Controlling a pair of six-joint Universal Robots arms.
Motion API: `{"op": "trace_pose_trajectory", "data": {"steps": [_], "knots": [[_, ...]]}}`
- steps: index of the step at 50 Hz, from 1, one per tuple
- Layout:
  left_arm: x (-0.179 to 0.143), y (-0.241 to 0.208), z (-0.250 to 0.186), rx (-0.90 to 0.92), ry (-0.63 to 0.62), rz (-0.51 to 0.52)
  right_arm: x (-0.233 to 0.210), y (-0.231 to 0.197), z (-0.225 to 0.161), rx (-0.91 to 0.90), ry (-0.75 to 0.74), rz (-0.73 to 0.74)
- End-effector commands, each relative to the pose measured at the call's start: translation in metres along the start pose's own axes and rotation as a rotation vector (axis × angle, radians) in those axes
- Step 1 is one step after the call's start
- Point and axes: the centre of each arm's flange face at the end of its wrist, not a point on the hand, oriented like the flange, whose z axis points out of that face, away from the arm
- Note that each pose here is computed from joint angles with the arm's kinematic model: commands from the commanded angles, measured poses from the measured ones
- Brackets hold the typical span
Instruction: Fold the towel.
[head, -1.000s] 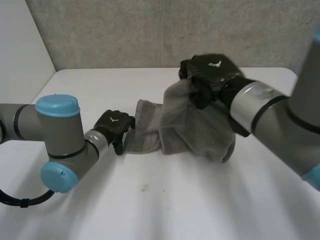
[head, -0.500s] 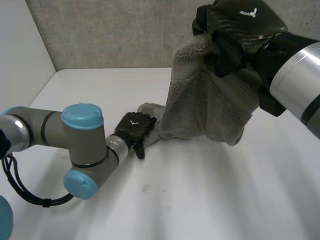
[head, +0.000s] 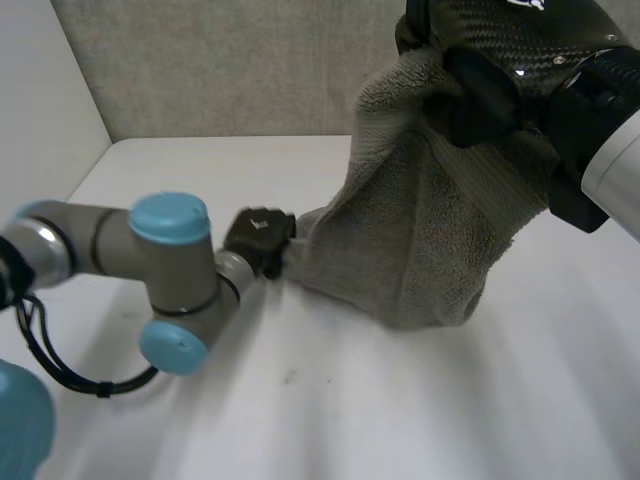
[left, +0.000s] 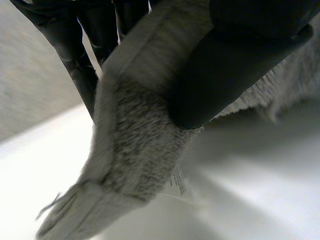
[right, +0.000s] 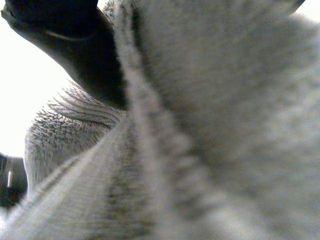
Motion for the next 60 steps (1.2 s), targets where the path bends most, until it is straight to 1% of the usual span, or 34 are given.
{"op": "trace_pose_trajectory", "data": {"steps": [1,3,8,12,14,15,19,20,22,25,27,28,30,31,32,33,34,35,36,38,40,44,46,47,49,50,51,52,53,54,55,57,58,60], "knots": [[-0.068,-0.068,-0.020,0.133,-0.150,-0.009,0.026,0.033,0.014,-0.084,-0.039,-0.211],[-0.095,-0.093,-0.034,0.176,-0.207,-0.013,0.037,0.051,0.021,-0.141,-0.063,-0.240],[-0.110,-0.108,-0.053,0.171,-0.245,-0.019,0.043,0.072,0.028,-0.232,-0.102,-0.200],[-0.107,-0.101,-0.059,0.128,-0.236,-0.026,0.044,0.089,0.034,-0.293,-0.123,-0.183],[-0.101,-0.091,-0.064,0.082,-0.218,-0.031,0.043,0.109,0.036,-0.352,-0.155,-0.218],[-0.101,-0.091,-0.064,0.081,-0.218,-0.031,0.043,0.109,0.036,-0.352,-0.155,-0.218],[-0.093,-0.074,-0.068,0.001,-0.167,-0.028,0.038,0.143,0.034,-0.470,-0.234,-0.318],[-0.093,-0.074,-0.068,0.001,-0.167,-0.028,0.038,0.144,0.034,-0.471,-0.234,-0.318],[-0.090,-0.066,-0.064,-0.027,-0.151,0.001,0.034,0.158,0.037,-0.504,-0.284,-0.392],[-0.090,-0.063,-0.059,-0.035,-0.146,0.024,0.035,0.161,0.042,-0.497,-0.282,-0.405],[-0.097,-0.072,-0.042,0.009,-0.163,0.088,0.050,0.157,0.067,-0.420,-0.191,-0.441],[-0.097,-0.072,-0.042,0.009,-0.163,0.089,0.050,0.157,0.067,-0.420,-0.190,-0.441],[-0.107,-0.101,-0.024,0.119,-0.194,0.129,0.065,0.138,0.099,-0.269,-0.042,-0.464],[-0.107,-0.101,-0.024,0.120,-0.194,0.129,0.066,0.138,0.099,-0.268,-0.042,-0.464],[-0.113,-0.122,-0.017,0.193,-0.214,0.135,0.076,0.120,0.114,-0.167,0.051,-0.466],[-0.120,-0.145,-0.014,0.273,-0.241,0.133,0.087,0.103,0.124,-0.066,0.139,-0.455],[-0.120,-0.145,-0.014,0.274,-0.242,0.133,0.087,0.103,0.124,-0.065,0.140,-0.455],[-0.126,-0.168,-0.015,0.350,-0.270,0.116,0.095,0.089,0.132,0.037,0.207,-0.439],[-0.126,-0.168,-0.015,0.351,-0.270,0.116,0.095,0.089,0.132,0.038,0.207,-0.439],[-0.135,-0.202,-0.021,0.480,-0.323,0.055,0.105,0.068,0.138,0.185,0.287,-0.405],[-0.138,-0.209,-0.023,0.509,-0.334,0.024,0.104,0.062,0.137,0.214,0.288,-0.389],[-0.138,-0.209,-0.026,0.504,-0.327,-0.013,0.095,0.074,0.129,0.160,0.226,-0.366],[-0.131,-0.189,-0.030,0.397,-0.308,-0.028,0.077,0.095,0.117,0.056,0.098,-0.342],[-0.131,-0.189,-0.030,0.396,-0.308,-0.028,0.077,0.095,0.117,0.055,0.097,-0.342],[-0.122,-0.157,-0.036,0.257,-0.279,-0.046,0.059,0.124,0.101,-0.080,-0.051,-0.329],[-0.122,-0.157,-0.036,0.257,-0.279,-0.046,0.059,0.125,0.101,-0.081,-0.052,-0.329],[-0.118,-0.141,-0.039,0.203,-0.272,-0.052,0.051,0.139,0.091,-0.154,-0.111,-0.341],[-0.116,-0.127,-0.042,0.157,-0.265,-0.059,0.046,0.153,0.080,-0.232,-0.163,-0.366],[-0.116,-0.127,-0.042,0.157,-0.265,-0.059,0.046,0.153,0.080,-0.232,-0.164,-0.366],[-0.112,-0.114,-0.044,0.116,-0.255,-0.065,0.042,0.168,0.068,-0.313,-0.207,-0.403],[-0.112,-0.114,-0.044,0.115,-0.255,-0.065,0.042,0.168,0.068,-0.313,-0.208,-0.404],[-0.108,-0.093,-0.052,0.044,-0.241,-0.077,0.038,0.193,0.042,-0.456,-0.304,-0.512],[-0.108,-0.093,-0.052,0.044,-0.241,-0.077,0.038,0.193,0.041,-0.457,-0.305,-0.513],[-0.103,-0.079,-0.061,-0.005,-0.223,-0.087,0.035,0.211,0.018,-0.556,-0.414,-0.629]]}}
